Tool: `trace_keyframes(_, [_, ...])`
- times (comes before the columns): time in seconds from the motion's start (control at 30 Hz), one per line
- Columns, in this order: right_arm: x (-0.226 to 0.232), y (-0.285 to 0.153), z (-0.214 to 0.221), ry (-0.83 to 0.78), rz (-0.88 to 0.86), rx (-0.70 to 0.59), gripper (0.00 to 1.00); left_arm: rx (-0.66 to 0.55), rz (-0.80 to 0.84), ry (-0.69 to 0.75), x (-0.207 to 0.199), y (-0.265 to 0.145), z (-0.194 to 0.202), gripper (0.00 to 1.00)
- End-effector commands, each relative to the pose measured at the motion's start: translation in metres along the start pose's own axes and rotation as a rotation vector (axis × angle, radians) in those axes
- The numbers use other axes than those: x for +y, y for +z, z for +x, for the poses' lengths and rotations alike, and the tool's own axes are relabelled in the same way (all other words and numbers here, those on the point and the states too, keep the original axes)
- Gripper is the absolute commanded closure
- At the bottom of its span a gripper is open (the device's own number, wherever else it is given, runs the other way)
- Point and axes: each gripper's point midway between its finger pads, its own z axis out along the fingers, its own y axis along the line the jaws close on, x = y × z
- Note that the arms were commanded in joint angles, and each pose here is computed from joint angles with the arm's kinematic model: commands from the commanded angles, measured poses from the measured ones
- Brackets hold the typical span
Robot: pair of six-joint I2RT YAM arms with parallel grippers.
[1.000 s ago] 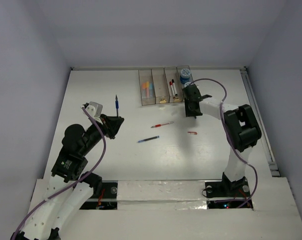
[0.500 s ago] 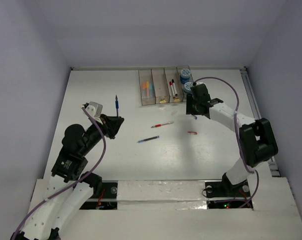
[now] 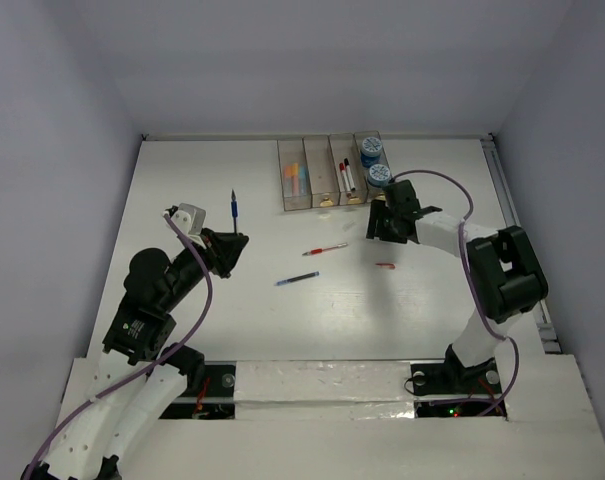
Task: Sort the stationery into containers
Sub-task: Close the pen cap on the pen.
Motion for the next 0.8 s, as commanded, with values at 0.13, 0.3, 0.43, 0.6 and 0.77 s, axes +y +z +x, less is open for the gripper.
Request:
trace_keyframes(0.13, [-0.028, 0.013, -0.011, 0.075, 0.061, -0.052, 0.34, -0.054, 0.031, 0.025, -0.009, -0.001, -0.020, 1.00])
trace_keyframes(0.3, [-0.037, 0.021, -0.015, 0.088, 0.078, -0.063, 0.33, -0.054, 0.031, 0.026, -0.009, -0.001, -0.020, 1.00])
trace_keyframes(0.43, [-0.037, 0.026, -0.024, 0.084, 0.073, -0.075, 0.34, -0.053, 0.030, 0.026, -0.008, 0.000, -0.019, 1.00])
trace_keyframes(0.6, [-0.037, 0.031, -0.028, 0.041, 0.089, -0.038, 0.45, -0.052, 0.027, 0.027, -0.008, 0.000, -0.019, 1.00])
trace_keyframes(0.77, [-0.043, 0.033, -0.024, 0.005, 0.130, 0.005, 0.53, -0.054, 0.026, 0.027, -0.008, 0.000, -0.020, 1.00])
